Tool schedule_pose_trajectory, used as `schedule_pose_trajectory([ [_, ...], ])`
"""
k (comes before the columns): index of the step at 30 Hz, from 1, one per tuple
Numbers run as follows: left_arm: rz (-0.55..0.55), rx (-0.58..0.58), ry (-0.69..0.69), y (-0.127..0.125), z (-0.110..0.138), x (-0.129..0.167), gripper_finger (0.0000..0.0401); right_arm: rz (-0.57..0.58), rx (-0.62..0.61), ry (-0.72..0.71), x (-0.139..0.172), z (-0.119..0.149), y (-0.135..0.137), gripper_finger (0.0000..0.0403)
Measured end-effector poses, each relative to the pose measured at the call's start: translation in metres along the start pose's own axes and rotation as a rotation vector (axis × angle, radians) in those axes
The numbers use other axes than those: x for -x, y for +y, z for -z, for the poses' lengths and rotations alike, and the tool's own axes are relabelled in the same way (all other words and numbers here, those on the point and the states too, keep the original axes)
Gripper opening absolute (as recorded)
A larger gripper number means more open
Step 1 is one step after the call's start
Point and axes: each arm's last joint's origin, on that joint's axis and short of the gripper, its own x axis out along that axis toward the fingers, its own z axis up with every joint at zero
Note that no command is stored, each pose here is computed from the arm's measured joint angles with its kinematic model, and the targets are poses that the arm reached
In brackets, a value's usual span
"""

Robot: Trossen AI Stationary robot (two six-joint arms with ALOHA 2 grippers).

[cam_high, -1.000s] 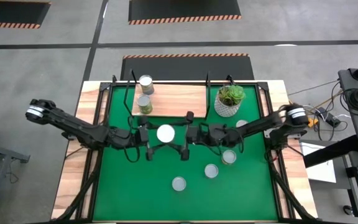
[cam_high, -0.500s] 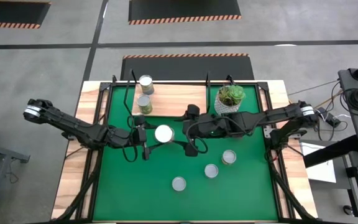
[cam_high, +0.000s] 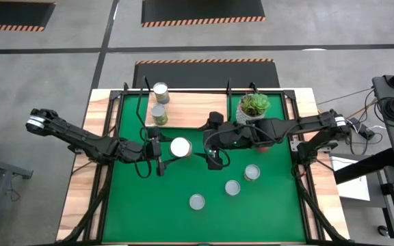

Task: Pick and place cans onto a shelf
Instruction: Put the canned cherries on the shelf

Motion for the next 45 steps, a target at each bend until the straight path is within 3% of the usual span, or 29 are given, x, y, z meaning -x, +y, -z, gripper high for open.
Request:
schedule_pose_trajectory([
  [7,-0.002,0.0,-0.001,0.0,0.0,0.0,0.0306,-0.024,0.018,0.013,-0.002,0.002,0.011,0.0366],
  [15,-0.004,-0.002,-0.009,0.0,-0.001,-0.001,0.0306,-0.01,0.052,0.043,-0.036,0.01,0.017,0.0366],
  [28,-0.008,-0.004,-0.016,0.001,-0.002,-0.001,0.0306,0.024,-0.024,0.008,-0.068,-0.018,0.008,0.0364],
  [37,-0.01,0.007,-0.023,0.001,-0.002,-0.001,0.0306,0.02,-0.056,0.064,-0.072,-0.026,0.004,0.0302],
  [45,-0.009,0.016,-0.039,0.001,-0.004,0.0,0.0333,0.024,-0.129,0.065,-0.069,-0.027,0.002,0.0301],
])
